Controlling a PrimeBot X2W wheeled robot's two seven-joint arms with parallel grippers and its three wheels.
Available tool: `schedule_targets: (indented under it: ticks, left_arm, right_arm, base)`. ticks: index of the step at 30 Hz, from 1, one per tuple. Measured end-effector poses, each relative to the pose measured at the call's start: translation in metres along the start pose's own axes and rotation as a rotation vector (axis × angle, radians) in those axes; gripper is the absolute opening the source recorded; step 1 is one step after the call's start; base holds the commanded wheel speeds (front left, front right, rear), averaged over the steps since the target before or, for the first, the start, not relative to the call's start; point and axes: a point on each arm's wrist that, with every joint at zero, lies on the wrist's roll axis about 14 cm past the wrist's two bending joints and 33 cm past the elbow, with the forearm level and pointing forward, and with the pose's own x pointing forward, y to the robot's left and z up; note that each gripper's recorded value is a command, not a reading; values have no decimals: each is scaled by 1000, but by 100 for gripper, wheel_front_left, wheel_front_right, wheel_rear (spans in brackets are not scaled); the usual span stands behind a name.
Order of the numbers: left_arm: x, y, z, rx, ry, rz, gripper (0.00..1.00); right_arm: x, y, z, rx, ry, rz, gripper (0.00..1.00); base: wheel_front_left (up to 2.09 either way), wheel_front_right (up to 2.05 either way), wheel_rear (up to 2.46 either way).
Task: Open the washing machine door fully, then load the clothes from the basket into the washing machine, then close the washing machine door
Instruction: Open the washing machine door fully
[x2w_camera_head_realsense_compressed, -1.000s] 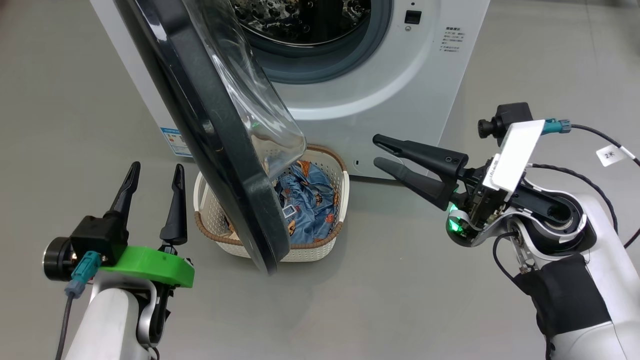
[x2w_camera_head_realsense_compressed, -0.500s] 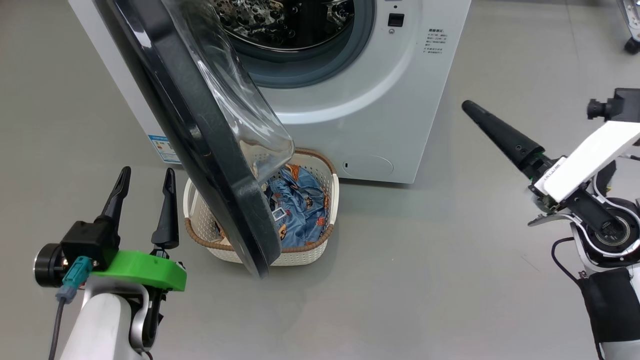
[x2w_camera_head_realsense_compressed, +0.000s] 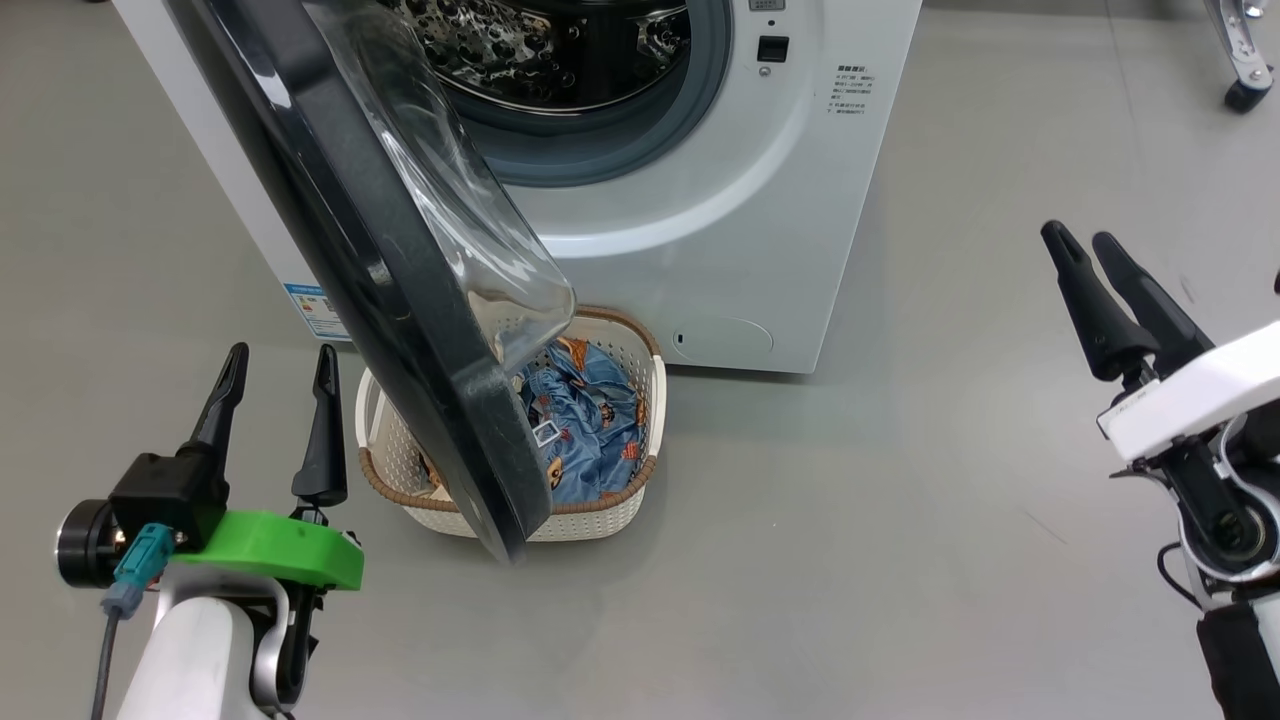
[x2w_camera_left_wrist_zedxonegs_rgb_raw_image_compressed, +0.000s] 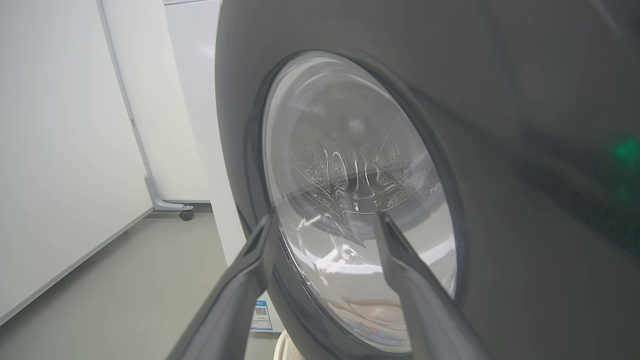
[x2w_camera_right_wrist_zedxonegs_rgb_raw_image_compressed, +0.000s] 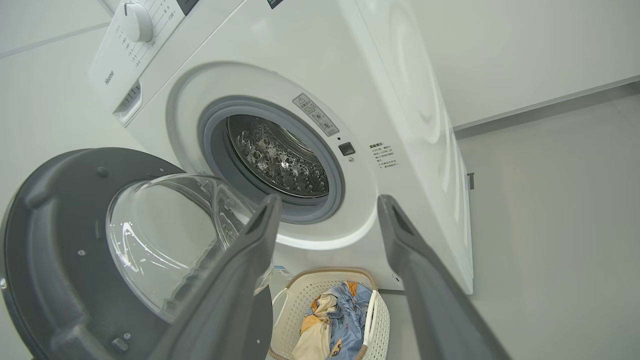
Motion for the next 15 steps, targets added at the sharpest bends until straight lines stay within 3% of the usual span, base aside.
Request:
schedule_targets:
  ticks: [10, 15]
  left_arm:
    - [-4, -4, -2, 1, 7, -11, 100]
    - [-6, -5, -3, -2, 6, -14, 100]
  right_arm:
    - [-37, -33, 10, -205, -120, -124, 100]
    - [-61, -49, 1, -312, -115, -189, 100]
  base:
    - [0, 0, 0]
    - [0, 0, 0]
